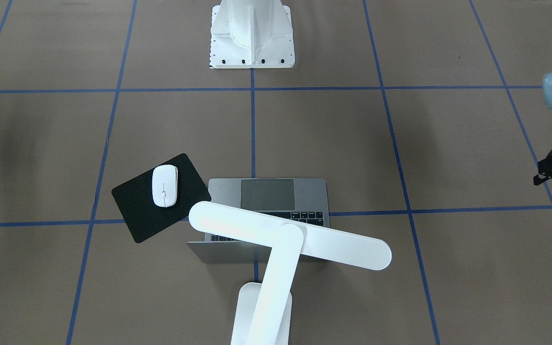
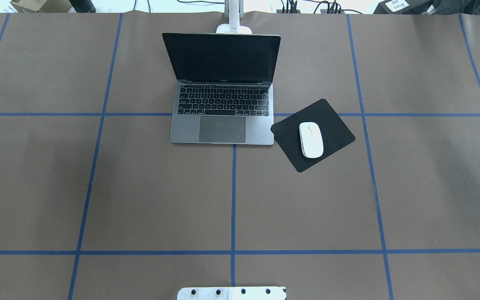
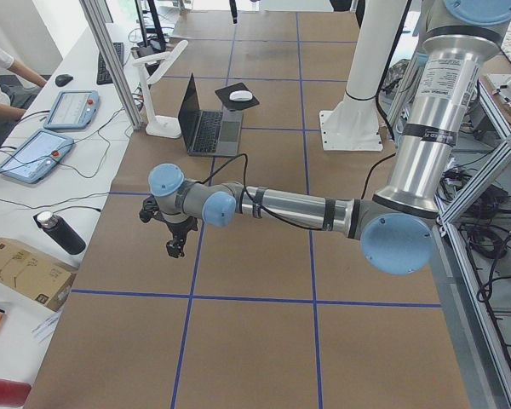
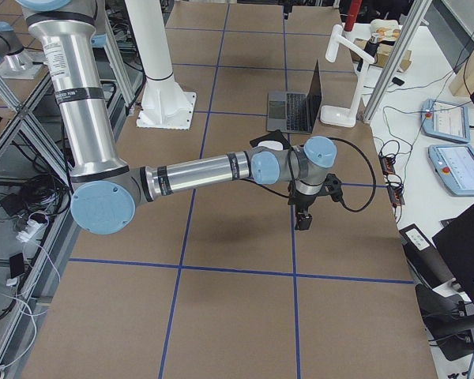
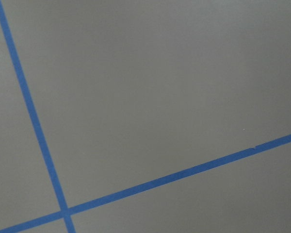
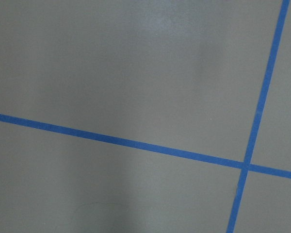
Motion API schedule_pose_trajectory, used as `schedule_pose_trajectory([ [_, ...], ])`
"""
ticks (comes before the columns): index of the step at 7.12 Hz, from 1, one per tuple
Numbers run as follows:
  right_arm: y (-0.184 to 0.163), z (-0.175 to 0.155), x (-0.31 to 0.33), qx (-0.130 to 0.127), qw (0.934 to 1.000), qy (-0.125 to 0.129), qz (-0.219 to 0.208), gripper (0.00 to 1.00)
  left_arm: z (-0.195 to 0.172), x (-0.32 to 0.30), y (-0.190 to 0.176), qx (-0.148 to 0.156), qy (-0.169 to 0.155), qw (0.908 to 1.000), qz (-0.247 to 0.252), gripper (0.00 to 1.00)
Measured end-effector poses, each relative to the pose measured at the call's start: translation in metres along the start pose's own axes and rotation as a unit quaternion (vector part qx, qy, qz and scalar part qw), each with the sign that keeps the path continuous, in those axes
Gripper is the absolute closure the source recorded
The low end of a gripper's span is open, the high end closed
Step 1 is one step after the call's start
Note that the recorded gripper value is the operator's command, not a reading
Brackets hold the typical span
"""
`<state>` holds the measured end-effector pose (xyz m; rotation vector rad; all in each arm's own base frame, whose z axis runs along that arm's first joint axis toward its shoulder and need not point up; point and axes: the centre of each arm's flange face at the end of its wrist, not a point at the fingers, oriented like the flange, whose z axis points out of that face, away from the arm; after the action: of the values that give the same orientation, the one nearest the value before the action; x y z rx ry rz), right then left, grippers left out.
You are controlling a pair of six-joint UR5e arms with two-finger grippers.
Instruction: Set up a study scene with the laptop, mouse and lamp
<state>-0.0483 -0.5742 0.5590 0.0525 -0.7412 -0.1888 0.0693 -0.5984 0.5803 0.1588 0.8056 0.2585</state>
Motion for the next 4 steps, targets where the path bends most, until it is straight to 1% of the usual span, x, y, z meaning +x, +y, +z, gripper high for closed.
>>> schedule_pose_trajectory([
  [2,0.009,0.005,0.011,0.009,1.0,0.004,-0.001,0.01,0.007,-0.01,0.018,-0.007,0.0,0.9999,-0.008,0.01],
  [4,0.018,0.009,0.019,0.006,1.0,0.005,0.006,0.01,0.006,-0.015,0.026,-0.007,0.0,0.9999,-0.014,0.01],
])
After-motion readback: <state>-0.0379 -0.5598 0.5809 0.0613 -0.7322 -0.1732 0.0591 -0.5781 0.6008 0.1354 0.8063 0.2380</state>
